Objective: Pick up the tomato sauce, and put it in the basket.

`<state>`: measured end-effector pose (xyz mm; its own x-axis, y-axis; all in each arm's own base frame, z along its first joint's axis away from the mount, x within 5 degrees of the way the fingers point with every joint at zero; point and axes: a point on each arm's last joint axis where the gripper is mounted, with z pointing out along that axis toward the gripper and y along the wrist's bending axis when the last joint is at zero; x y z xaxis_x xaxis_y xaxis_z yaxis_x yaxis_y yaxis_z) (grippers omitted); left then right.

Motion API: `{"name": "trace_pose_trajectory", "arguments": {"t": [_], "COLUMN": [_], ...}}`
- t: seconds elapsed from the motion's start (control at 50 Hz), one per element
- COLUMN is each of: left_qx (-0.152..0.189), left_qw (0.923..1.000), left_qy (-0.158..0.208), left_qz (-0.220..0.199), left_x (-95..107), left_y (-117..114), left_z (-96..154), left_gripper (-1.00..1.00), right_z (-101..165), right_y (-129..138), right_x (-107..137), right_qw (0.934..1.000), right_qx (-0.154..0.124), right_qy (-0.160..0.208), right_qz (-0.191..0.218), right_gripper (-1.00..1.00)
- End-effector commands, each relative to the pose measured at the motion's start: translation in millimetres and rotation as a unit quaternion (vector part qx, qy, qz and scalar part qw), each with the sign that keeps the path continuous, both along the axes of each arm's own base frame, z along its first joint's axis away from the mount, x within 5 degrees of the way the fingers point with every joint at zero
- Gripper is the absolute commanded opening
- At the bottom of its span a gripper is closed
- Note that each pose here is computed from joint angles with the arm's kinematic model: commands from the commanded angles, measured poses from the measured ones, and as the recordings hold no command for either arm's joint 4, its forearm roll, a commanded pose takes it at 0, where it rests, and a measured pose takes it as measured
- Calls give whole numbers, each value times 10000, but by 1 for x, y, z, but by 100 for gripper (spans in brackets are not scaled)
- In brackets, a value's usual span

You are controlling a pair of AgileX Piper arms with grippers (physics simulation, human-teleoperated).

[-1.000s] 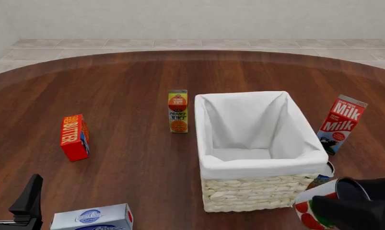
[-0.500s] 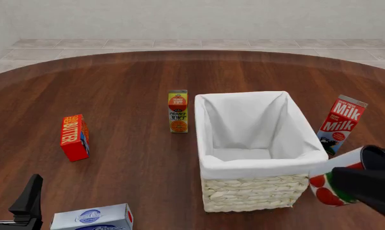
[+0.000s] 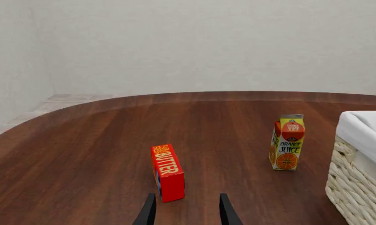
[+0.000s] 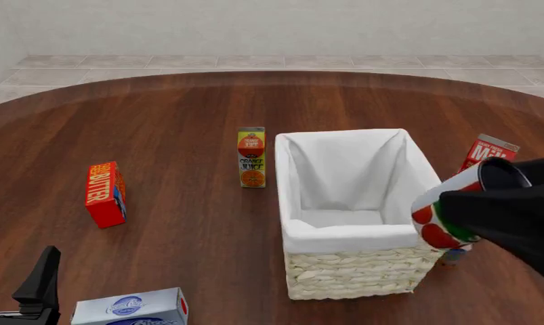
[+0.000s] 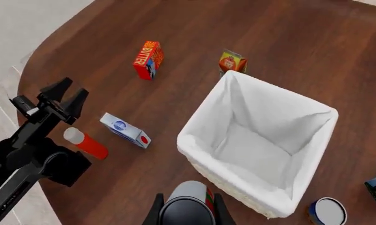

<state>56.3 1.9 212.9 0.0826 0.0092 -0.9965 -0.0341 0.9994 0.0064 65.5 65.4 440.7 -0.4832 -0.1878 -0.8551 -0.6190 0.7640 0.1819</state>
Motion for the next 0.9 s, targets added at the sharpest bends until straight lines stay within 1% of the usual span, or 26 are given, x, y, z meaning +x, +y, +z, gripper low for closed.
{"name": "trace_pose_trajectory", "arguments": {"t": [0.02,0.24,0.56,0.6,0.62,0.72,0.9], "left_qx": [-4,-3,-4,-5,-3,-3,-3], "left_qw": [10000,10000,10000,10000,10000,10000,10000], "left_qy": [-4,-4,-4,-4,-4,-3,-4], "left_qz": [-4,-4,-4,-3,-5,-5,-4], "left_x": [0,0,0,0,0,0,0], "left_y": [0,0,0,0,0,0,0], "left_z": [0,0,0,0,0,0,0], "left_gripper": [100,100,100,100,100,100,100], "right_z": [12,10,11,11,9,3,1], "right_y": [14,33,50,50,51,52,56], "right_x": [14,33,53,54,56,62,69], "right_qw": [10000,9999,9996,9996,9995,9991,9989], "right_qx": [-7,-121,-247,-247,-297,-376,-366], "right_qy": [-9,105,161,131,133,157,211], "right_qz": [-2,5,-22,-32,-28,-93,-179], "right_gripper": [-100,-100,-100,-100,-100,-100,-100]}}
